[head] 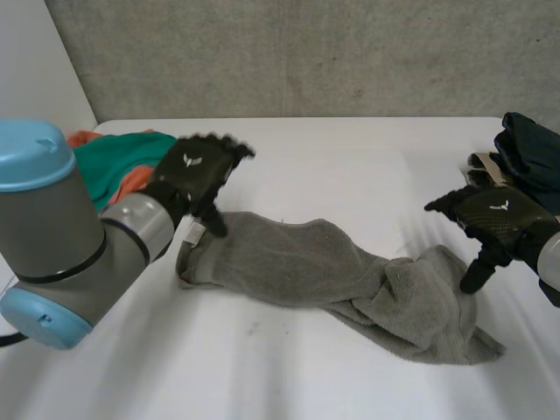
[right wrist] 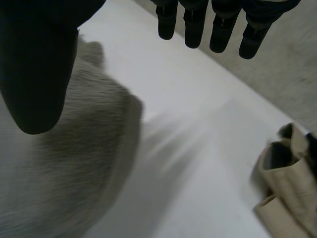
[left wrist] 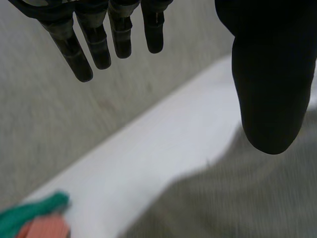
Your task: Fold the laundry.
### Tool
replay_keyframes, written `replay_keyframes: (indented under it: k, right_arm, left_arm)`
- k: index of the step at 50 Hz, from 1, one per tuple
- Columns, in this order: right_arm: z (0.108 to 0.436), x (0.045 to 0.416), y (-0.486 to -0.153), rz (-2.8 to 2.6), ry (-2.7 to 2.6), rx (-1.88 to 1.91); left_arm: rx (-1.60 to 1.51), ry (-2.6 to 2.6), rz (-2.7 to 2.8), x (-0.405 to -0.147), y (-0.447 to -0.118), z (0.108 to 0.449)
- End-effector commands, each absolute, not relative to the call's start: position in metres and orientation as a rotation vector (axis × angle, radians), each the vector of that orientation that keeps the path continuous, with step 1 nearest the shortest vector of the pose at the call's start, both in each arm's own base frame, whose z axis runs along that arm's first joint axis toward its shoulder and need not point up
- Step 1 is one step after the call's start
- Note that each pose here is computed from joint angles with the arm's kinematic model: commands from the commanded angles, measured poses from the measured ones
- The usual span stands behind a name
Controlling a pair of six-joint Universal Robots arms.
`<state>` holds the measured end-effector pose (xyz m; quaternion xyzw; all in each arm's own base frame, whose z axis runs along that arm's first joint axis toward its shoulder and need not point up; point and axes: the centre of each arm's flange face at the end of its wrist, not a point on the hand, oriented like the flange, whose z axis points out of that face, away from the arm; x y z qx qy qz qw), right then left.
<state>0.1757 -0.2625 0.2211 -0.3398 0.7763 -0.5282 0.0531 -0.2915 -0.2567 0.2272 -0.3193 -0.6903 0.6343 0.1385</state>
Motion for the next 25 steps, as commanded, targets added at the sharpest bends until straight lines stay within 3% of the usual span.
replay_keyframes:
  k: [1, 10, 16, 20, 25]
  right_arm:
    - [0.232, 0.179, -0.235, -1.534, 2.357, -1.147]
    - [0.211, 0.181, -0.223, -1.47, 2.366, -1.263]
    - [0.188, 0.183, -0.238, -1.454, 2.39, -1.262]
    - [0.197, 0.18, -0.247, -1.531, 2.39, -1.263]
    - [0.238, 0.178, -0.248, -1.718, 2.345, -1.279]
  left_arm:
    - [-1.155, -2.155, 1.729, -0.28, -0.266, 0.172]
    - [-1.237, -2.213, 1.629, -0.285, -0.278, 0.13]
    - [-1.24, -2.233, 1.626, -0.291, -0.285, 0.12]
    - [-1.214, -2.253, 1.706, -0.289, -0.286, 0.137]
    - [-1.157, -2.162, 1.882, -0.289, -0.267, 0.201]
